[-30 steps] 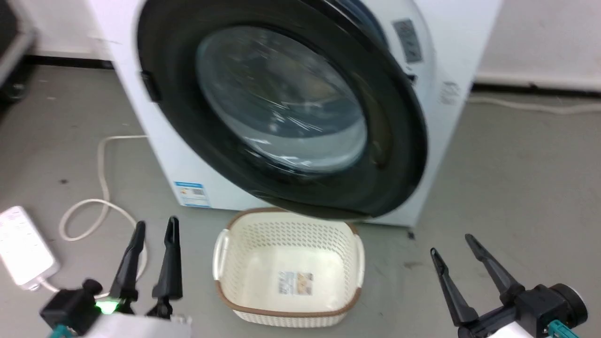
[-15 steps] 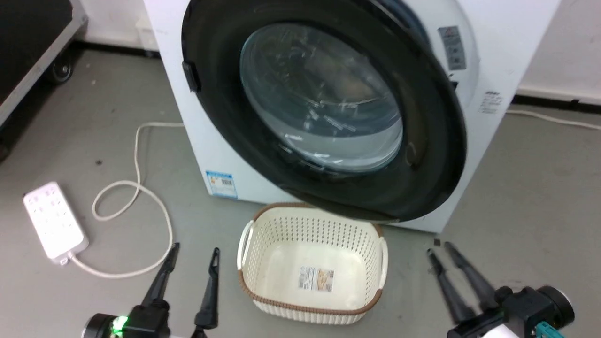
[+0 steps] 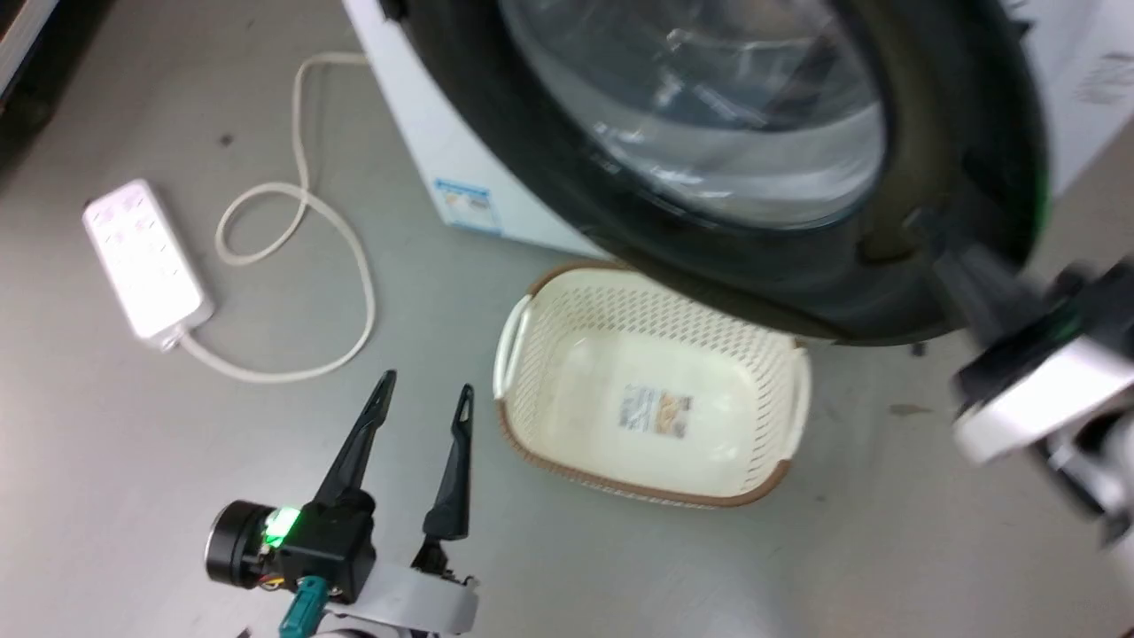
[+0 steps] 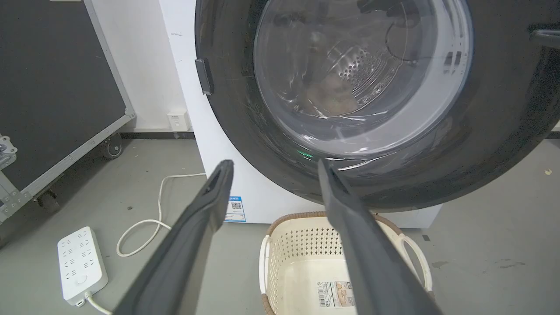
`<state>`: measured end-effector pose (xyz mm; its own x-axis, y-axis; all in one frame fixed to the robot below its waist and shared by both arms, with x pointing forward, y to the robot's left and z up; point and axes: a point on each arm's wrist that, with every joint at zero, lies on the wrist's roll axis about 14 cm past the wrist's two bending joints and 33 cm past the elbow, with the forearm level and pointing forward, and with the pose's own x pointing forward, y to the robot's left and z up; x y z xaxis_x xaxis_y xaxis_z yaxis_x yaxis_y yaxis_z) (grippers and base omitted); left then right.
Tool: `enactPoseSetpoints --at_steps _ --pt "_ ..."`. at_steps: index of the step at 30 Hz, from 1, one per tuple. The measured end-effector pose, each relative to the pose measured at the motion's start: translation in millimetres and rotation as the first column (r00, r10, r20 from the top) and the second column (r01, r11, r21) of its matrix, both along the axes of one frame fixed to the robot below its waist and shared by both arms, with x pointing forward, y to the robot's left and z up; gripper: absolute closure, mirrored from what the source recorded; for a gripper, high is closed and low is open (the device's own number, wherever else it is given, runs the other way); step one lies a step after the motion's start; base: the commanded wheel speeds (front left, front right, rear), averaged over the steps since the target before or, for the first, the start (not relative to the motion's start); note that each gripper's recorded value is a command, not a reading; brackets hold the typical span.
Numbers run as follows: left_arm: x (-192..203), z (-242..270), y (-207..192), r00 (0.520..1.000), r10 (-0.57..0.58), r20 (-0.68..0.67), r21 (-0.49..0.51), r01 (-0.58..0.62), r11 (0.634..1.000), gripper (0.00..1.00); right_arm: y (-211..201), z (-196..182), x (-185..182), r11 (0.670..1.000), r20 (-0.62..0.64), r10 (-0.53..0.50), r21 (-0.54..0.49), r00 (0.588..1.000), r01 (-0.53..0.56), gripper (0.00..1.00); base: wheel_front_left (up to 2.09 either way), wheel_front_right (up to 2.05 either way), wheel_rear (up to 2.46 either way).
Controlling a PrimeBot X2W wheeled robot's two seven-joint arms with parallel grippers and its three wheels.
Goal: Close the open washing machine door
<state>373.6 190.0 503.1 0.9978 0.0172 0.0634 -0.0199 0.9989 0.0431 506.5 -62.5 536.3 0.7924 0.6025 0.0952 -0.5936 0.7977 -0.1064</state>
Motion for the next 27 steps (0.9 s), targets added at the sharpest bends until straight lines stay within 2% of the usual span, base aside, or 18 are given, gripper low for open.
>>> enactPoseSetpoints --at_steps 5,11,15,22,26,27 --pt "0.4 -9.2 6.2 0.999 0.035 -0.031 0.0 -0.035 0.999 0.0 -8.6 -8.3 48.1 0.999 -0.052 -0.034 -0.001 0.998 0.034 1.0 0.0 0.0 0.0" --pt "-0.5 -18.3 13.1 0.995 0.07 -0.064 0.007 -0.07 0.998 0.0 -32.0 -10.4 104.9 0.983 -0.131 -0.152 0.08 0.98 0.164 1.0 0.0 0.0 0.0" --pt "-0.4 -19.7 16.7 0.994 0.088 -0.069 0.009 -0.087 0.996 0.0 -43.7 -7.5 127.7 0.972 -0.135 -0.211 0.076 0.968 0.222 1.0 0.0 0.0 0.0" --pt "2.1 -13.4 13.2 0.996 0.078 -0.046 0.002 -0.078 0.997 0.0 -50.7 -12.4 128.9 0.956 -0.164 -0.261 0.095 0.951 0.279 1.0 0.0 0.0 0.0" --pt "1.0 -5.8 11.5 0.997 0.076 -0.022 -0.009 -0.076 0.997 0.0 -50.8 -1.6 118.1 0.954 -0.139 -0.261 0.112 0.955 0.277 1.0 0.0 0.0 0.0" --pt "-0.5 3.4 11.2 0.997 0.07 0.007 -0.013 -0.07 0.997 0.0 -50.4 2.6 99.0 0.96 -0.115 -0.245 0.111 0.963 0.258 0.0 0.0 0.0 0.0"
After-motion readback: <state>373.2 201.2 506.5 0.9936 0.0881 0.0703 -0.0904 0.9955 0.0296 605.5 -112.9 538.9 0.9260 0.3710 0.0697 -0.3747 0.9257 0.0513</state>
